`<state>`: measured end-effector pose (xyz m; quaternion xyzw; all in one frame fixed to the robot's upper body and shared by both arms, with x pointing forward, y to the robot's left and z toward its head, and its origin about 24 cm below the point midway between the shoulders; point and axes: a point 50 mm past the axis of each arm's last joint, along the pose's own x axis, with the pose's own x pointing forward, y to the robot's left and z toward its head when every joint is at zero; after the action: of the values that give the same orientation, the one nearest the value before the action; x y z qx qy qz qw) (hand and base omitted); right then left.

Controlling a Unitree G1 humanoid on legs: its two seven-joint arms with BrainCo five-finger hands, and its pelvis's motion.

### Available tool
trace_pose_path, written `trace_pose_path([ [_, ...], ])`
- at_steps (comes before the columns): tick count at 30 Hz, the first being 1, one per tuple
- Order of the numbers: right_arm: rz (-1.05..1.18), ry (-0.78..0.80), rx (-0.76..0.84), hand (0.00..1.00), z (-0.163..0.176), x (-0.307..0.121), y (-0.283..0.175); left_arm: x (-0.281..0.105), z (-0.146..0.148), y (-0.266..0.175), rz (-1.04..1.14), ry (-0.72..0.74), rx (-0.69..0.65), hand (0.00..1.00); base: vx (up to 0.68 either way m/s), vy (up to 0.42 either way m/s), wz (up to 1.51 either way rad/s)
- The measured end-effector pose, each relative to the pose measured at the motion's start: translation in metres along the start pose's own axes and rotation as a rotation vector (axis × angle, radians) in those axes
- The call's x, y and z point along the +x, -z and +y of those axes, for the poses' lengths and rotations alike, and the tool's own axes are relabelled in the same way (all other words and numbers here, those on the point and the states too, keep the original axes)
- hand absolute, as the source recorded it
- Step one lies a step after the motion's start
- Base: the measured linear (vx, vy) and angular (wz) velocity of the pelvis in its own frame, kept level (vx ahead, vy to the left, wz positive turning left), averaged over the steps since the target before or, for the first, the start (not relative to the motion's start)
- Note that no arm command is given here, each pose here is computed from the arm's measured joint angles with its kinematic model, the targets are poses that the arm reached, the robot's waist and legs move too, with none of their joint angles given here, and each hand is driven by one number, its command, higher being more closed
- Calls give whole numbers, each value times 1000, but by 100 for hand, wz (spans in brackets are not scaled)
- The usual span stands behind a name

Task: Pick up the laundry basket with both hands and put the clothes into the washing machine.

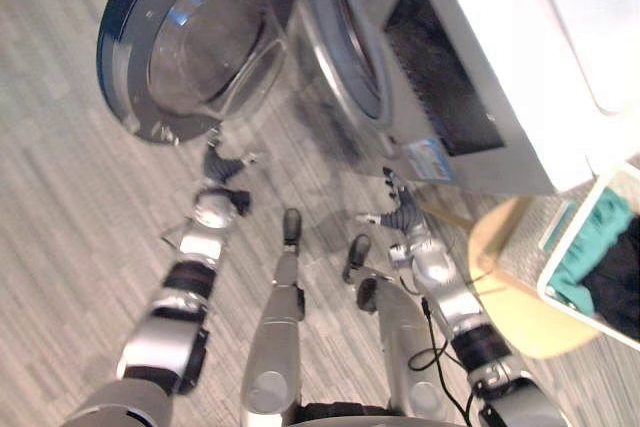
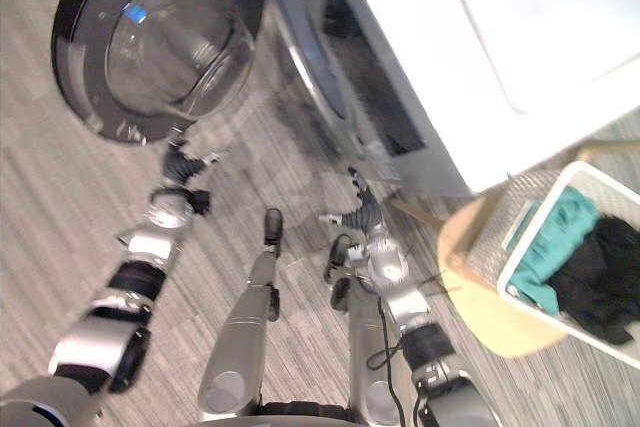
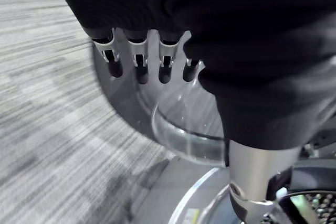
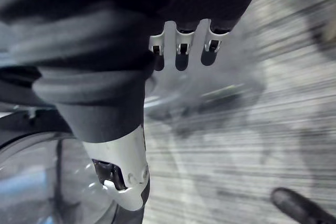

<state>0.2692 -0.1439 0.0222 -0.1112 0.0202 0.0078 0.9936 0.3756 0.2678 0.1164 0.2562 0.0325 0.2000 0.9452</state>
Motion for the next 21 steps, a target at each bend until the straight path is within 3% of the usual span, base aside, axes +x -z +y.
trace_pose_path([
  [3, -6, 9, 15, 0, -6, -19, 4, 11, 46, 6, 67, -111, 79, 0, -36, 12, -52],
  [7, -44, 32, 52, 0, -9, -32, -3, 18, 94, -8, 66, -266, 30, 0, 4, 9, -31],
  [12, -140, 82, 65, 0, -20, -39, -22, 18, 115, -24, 18, -356, -12, 0, 15, 16, -10],
  [16, -178, 89, 74, 0, -21, -40, -31, 11, 109, -36, -98, -349, -25, 0, -3, 21, -3],
  [21, -179, 142, 51, 0, -28, -39, -32, -26, 34, 11, -87, -171, -109, 0, 7, 32, -21],
])
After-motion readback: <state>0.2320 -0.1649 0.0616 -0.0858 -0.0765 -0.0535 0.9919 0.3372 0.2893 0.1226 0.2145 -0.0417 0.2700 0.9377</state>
